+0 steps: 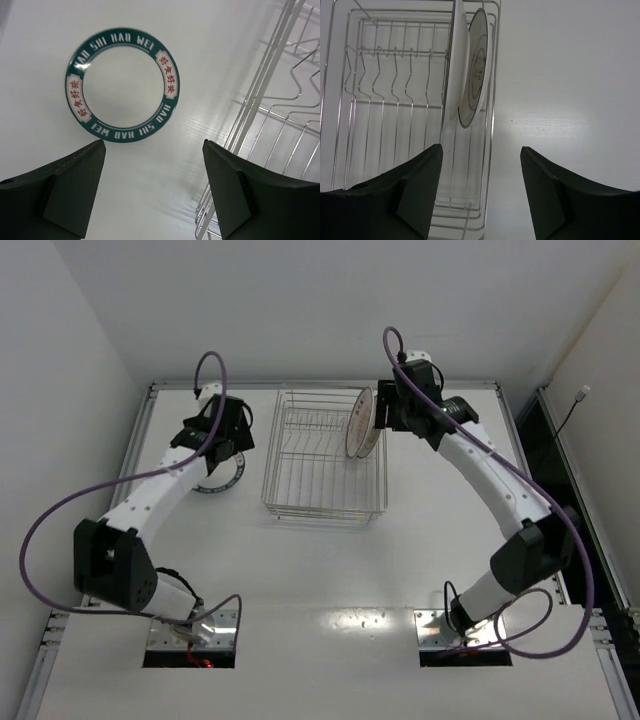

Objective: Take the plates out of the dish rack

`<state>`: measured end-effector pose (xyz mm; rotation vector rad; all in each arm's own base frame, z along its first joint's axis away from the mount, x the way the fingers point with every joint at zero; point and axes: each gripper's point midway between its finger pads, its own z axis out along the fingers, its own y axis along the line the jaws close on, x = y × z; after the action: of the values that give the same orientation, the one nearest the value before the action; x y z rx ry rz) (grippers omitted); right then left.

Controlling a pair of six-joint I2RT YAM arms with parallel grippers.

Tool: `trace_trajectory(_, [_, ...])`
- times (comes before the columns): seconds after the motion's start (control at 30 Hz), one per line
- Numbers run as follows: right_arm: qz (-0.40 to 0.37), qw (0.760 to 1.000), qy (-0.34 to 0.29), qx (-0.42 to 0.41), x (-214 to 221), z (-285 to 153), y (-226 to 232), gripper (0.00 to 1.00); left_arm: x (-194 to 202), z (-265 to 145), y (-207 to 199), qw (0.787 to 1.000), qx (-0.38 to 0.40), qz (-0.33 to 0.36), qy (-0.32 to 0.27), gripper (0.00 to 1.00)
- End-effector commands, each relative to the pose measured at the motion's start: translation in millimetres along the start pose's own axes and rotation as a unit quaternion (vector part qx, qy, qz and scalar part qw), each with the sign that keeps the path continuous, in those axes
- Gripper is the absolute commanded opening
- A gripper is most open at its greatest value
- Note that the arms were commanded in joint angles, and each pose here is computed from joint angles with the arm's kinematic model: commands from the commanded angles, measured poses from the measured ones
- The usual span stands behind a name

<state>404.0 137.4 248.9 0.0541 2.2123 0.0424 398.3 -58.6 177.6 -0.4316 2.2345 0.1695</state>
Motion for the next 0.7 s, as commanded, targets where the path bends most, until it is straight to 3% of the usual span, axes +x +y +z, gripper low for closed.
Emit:
trace_trajectory(0.0, [0.010, 0.998, -0.040, -0.054, -37.7, 10.8, 17.7, 0.60, -33.3, -26.3, 9.8, 0.996, 0.014, -0.028, -0.087, 0.76])
trace_trajectory(0.17, [0.001, 0.996, -0.022, -0.092, -45.9, 49.8, 48.5, 0.54, -2.6, -34.8, 40.7, 0.997, -0.011, -0.002, -0.083, 0.76])
trace_trajectory(0.37, [-0.005, 0.995, -0.017, -0.101, -58.8, 81.4, 66.6, 0.51, 50.1, -56.7, 71.2, 0.996, -0.011, -0.033, -0.082, 0.77])
trace_trajectory(0.67, [-0.018, 0.998, 0.028, -0.048, -25.7, 123.4, 55.5, 0.46, 44.1, -67.4, 71.5, 0.993, -0.028, -0.025, -0.116, 0.81])
